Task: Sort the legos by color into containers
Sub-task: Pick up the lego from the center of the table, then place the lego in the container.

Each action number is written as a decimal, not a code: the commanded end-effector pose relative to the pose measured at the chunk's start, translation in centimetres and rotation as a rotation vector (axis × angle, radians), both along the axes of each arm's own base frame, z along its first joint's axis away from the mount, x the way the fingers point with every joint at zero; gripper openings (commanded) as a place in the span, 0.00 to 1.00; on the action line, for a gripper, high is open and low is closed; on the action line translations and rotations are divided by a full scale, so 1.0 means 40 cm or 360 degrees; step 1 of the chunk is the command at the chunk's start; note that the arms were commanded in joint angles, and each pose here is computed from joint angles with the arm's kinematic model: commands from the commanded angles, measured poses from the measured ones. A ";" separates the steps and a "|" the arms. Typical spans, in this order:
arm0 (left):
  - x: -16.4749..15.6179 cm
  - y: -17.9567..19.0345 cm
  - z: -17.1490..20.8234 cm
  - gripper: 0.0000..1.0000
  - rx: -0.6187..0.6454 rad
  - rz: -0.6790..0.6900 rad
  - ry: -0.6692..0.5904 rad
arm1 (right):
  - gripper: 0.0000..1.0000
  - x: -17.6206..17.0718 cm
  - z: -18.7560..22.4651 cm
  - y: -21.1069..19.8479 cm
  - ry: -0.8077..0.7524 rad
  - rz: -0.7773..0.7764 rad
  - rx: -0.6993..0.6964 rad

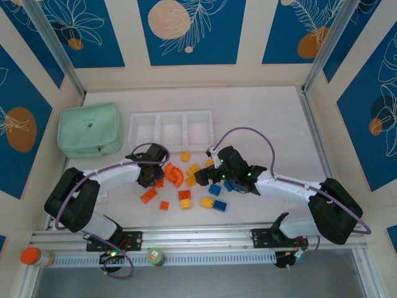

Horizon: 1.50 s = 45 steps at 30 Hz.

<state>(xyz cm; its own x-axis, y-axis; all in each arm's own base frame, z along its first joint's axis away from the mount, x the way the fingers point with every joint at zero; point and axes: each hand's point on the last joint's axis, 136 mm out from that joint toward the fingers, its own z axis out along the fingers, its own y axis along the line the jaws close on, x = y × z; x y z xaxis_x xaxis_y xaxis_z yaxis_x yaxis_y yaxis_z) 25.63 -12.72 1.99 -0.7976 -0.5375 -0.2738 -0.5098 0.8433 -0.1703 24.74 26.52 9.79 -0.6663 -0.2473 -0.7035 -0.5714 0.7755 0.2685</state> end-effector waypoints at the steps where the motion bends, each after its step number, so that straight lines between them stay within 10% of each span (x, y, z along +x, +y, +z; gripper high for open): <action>1: 0.013 0.014 0.007 0.38 0.0038 0.0011 -0.0035 | 0.99 0.000 0.009 0.001 -0.0045 0.0015 -0.0007; 28: 0.144 0.103 0.403 0.19 0.0336 -0.0298 -0.0575 | 0.99 -0.004 0.052 0.040 -0.0051 0.0067 0.0126; 45: 0.422 0.086 0.348 0.20 0.0303 -0.0531 -0.0433 | 0.99 0.045 0.072 0.073 -0.0070 0.0065 0.0117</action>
<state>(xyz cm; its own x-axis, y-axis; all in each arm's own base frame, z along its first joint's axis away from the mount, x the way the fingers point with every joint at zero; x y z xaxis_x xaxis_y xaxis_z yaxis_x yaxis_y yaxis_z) 40.67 -9.39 15.77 -0.7989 -0.2135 -0.5622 -0.1996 0.9760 -0.0870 26.01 28.88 11.91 -0.6439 -0.2285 -0.7302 -0.5994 0.7438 0.2958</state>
